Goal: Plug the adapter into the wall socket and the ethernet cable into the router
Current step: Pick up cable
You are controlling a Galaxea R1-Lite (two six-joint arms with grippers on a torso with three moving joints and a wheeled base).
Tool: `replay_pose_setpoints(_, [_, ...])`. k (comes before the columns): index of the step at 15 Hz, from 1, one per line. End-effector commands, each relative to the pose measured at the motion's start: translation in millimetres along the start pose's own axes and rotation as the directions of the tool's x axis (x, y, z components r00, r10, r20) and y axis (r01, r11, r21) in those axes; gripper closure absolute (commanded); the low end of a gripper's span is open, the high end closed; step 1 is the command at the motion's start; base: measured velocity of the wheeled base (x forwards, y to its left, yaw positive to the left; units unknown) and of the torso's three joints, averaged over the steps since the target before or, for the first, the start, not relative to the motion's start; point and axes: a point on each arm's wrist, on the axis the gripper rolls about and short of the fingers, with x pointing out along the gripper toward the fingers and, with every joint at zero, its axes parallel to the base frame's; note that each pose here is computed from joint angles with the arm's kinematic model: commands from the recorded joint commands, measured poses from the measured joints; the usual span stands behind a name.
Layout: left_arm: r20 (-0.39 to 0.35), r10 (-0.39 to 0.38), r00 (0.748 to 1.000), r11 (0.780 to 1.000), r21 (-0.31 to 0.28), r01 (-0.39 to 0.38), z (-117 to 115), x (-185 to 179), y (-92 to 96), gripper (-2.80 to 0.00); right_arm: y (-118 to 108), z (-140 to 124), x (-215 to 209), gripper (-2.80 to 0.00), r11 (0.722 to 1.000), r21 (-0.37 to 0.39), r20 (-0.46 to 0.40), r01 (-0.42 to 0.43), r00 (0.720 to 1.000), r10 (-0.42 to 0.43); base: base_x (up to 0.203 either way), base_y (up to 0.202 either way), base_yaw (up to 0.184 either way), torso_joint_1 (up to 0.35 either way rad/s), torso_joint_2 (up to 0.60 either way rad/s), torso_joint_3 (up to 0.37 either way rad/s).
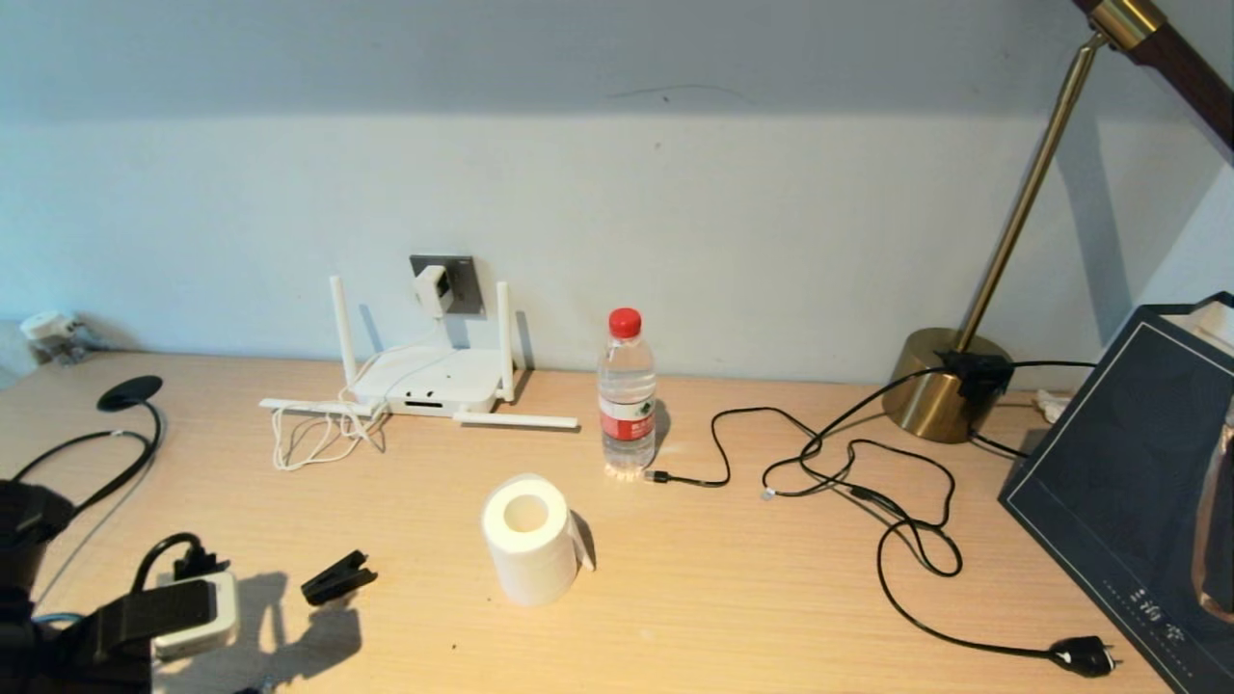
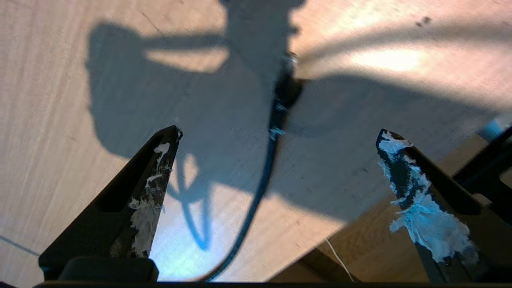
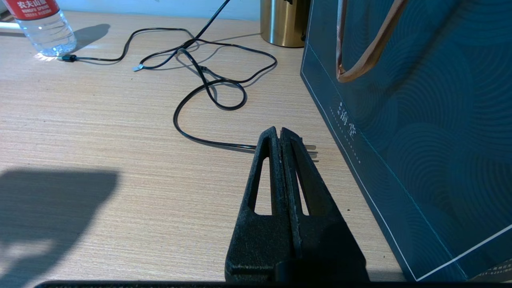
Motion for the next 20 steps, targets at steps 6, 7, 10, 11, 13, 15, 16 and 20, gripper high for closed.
replay_pose_setpoints(6, [-0.004,-0.049,0.999,0.999,0.011,0.049,2,22,12.2,-2.8,0,0,0,0.0,1.0,0.0,-0.001,-0.001,1.0,0.001,0.0,0.0,0.0,0.0,0.0,0.0])
replay_pose_setpoints(7, [-0.006,-0.056,0.998,0.998,0.007,0.056,1,24,12.6,-2.8,0,0,0,0.0,1.0,0.0,-0.002,-0.001,1.0,0.001,0.0,0.0,0.0,0.0,0.0,0.0])
replay_pose_setpoints(10, [-0.008,-0.045,0.999,0.999,0.005,0.045,1,29,14.9,-2.8,0,0,0,0.0,1.0,0.0,0.0,-0.001,1.0,0.001,0.0,0.0,0.0,0.0,0.0,0.0])
replay_pose_setpoints(11, [-0.006,-0.035,0.999,0.999,0.006,0.035,1,29,15.8,-2.8,0,0,0,0.0,1.0,0.0,-0.002,-0.001,1.0,0.001,0.0,0.0,0.0,0.0,0.0,0.0])
replay_pose_setpoints(13, [-0.007,-0.038,0.999,0.999,0.005,0.038,1,30,15.4,-2.8,0,0,0,0.0,1.0,0.0,-0.001,-0.001,1.0,0.001,0.0,0.0,0.0,0.0,0.0,0.0])
replay_pose_setpoints(15, [-0.006,-0.043,0.999,0.999,0.002,0.043,0,31,15.5,0.0,0,0,0,0.0,1.0,0.0,-0.002,-0.001,1.0,0.001,0.0,0.0,0.0,0.0,0.0,0.0])
replay_pose_setpoints(16, [-0.007,-0.044,0.999,0.999,0.001,0.044,0,31,15.0,0.0,0,0,0,0.0,1.0,0.0,-0.002,-0.001,1.0,0.001,0.0,0.0,0.0,0.0,0.0,0.0])
replay_pose_setpoints(20, [-0.012,-0.063,0.998,0.998,-0.009,0.063,-4,29,3.8,0.0,0,0,0,0.0,1.0,0.0,-0.002,-0.001,1.0,0.001,0.0,0.0,0.0,0.0,0.0,0.0])
